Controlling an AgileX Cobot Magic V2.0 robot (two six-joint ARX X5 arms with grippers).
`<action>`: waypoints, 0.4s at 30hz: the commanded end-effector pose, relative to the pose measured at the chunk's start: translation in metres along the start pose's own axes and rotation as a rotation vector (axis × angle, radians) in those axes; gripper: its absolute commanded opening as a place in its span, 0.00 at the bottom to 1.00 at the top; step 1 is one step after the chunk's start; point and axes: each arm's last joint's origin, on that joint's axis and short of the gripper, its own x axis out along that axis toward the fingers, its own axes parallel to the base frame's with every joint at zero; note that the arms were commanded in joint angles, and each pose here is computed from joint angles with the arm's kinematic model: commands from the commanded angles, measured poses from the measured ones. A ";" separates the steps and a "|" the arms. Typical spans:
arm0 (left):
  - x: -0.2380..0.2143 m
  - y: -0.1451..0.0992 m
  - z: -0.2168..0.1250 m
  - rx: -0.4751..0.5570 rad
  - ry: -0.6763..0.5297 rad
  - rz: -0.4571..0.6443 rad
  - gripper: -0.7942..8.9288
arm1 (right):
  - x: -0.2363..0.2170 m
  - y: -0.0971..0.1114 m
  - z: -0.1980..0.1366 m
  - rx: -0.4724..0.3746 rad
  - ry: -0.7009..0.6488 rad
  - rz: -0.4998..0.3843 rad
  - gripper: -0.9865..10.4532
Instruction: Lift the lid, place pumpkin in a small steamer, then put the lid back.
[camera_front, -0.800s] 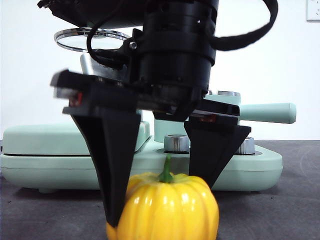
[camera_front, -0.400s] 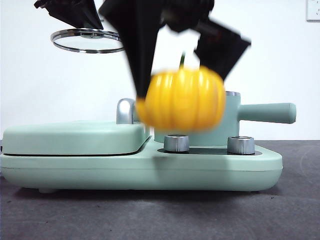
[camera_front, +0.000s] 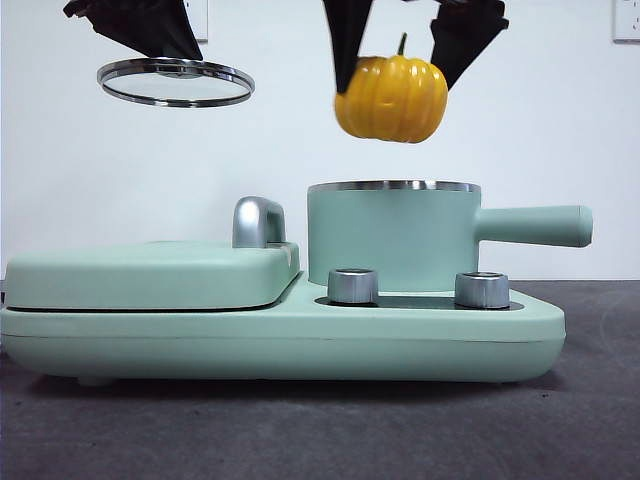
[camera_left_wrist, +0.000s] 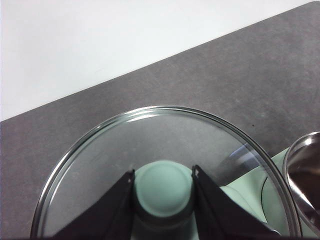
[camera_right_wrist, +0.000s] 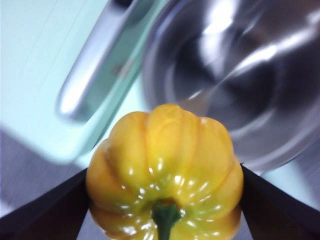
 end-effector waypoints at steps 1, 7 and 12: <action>-0.004 0.000 0.011 0.014 -0.050 0.005 0.10 | 0.010 -0.007 0.018 -0.013 -0.014 -0.010 0.40; -0.004 0.000 0.011 0.013 -0.047 0.004 0.10 | 0.034 -0.031 0.043 0.023 -0.009 -0.035 0.40; -0.004 0.000 0.011 0.009 -0.046 0.004 0.10 | 0.063 -0.040 0.050 0.046 0.048 -0.047 0.40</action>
